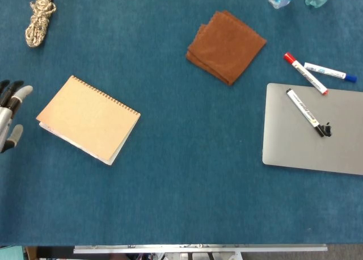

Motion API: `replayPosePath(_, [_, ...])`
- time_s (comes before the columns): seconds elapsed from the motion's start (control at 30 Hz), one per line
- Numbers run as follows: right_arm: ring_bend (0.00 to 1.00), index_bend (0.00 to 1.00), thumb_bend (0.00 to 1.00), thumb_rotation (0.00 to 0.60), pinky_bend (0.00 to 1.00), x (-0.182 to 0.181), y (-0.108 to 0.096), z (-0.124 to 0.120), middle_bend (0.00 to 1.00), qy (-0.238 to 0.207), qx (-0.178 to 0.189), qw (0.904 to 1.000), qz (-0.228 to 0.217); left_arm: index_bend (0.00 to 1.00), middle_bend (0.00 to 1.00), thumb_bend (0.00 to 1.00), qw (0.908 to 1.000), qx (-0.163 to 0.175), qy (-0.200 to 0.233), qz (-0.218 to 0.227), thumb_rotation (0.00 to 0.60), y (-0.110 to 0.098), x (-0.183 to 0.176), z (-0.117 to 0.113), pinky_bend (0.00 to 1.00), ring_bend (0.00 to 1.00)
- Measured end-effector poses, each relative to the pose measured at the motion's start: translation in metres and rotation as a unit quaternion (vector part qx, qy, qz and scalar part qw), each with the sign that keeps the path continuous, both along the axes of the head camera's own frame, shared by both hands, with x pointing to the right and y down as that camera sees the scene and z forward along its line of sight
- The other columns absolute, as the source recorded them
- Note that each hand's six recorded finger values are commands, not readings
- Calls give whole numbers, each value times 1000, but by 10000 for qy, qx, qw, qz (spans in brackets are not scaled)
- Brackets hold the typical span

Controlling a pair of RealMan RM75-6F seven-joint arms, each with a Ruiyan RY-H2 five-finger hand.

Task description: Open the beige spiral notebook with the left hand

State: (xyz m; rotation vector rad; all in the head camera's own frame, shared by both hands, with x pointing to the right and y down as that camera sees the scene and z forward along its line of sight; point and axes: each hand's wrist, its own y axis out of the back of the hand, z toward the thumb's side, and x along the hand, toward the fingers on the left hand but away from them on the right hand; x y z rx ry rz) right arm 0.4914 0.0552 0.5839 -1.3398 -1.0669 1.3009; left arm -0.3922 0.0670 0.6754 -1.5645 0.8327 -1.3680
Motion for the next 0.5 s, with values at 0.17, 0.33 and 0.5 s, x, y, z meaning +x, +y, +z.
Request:
replayPosePath(0.17, [99, 138, 153, 600, 175, -1, 1, 0, 202, -6, -15, 10000, -9, 137, 98, 352, 9994, -210, -132, 235, 600, -10, 2, 17, 31, 96])
replayPosePath(0.33, [99, 138, 153, 600, 175, 0, 3, -1, 202, -2, 5, 10000, 19, 137, 98, 352, 9984, -418, -164, 354, 600, -16, 7, 36, 31, 98])
replayPosePath(0.5, [99, 138, 152, 600, 175, 1, 4, -1, 202, 2, -6, 10000, 38, 138, 102, 352, 9982, -474, -157, 333, 600, -22, 10, 48, 32, 98])
